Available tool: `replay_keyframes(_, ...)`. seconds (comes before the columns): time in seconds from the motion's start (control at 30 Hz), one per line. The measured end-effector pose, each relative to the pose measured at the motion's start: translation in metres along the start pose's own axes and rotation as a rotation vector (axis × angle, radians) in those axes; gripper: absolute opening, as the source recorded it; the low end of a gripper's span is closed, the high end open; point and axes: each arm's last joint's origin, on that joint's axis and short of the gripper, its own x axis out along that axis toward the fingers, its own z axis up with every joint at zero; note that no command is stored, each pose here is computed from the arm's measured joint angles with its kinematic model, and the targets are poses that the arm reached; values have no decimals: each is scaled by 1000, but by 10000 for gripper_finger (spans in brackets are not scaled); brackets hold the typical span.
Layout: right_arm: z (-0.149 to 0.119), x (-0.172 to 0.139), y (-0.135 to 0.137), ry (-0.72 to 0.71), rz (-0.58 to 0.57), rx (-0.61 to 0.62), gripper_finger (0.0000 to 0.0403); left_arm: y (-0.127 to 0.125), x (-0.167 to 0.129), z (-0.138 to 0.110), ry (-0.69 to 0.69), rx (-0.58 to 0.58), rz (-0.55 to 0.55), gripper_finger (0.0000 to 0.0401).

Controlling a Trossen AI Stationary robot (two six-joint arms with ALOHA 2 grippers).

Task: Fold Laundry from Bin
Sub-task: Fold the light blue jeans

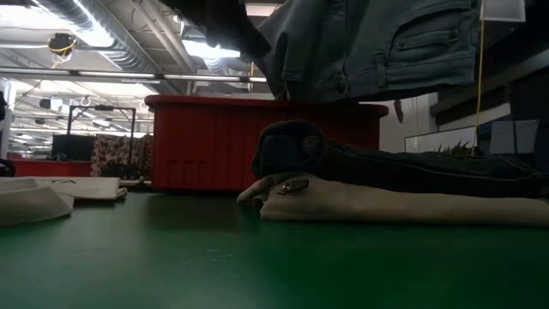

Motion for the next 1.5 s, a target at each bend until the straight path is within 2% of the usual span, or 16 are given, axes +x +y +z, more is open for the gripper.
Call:
replay_keyframes(0.2,0,0,0,0,0,-1,17,4,33,-5,-44,-36,52,214)
replay_keyframes(0.4,0,0,0,0,0,-1,17,14,52,-9,-70,-30,176,214)
replay_keyframes(0.63,0,0,0,0,0,-1,17,15,53,-1,-154,37,173,214)
replay_keyframes(0.73,0,0,0,0,0,-2,17,14,52,3,-201,68,109,213)
replay_keyframes(0.87,0,0,0,1,0,-1,17,13,52,3,-211,53,73,180)
replay_keyframes(0.97,0,0,0,1,-1,0,17,11,52,4,-215,54,67,110)
replay_keyframes(1.03,-1,0,-1,3,-2,2,17,10,48,6,-223,54,62,47)
replay_keyframes(1.1,-1,0,-1,7,-13,10,17,10,41,11,-246,35,57,15)
replay_keyframes(1.2,-3,-1,-1,20,-27,-4,17,10,24,25,-277,8,41,10)
replay_keyframes(1.3,-3,-9,-3,49,-103,-58,17,8,0,44,-314,-23,3,5)
replay_keyframes(1.4,-2,-21,-5,74,-238,-121,17,5,-26,61,-330,-45,-43,4)
replay_keyframes(1.5,-3,-33,-14,110,-426,-173,17,-1,-48,78,-316,-91,-103,3)
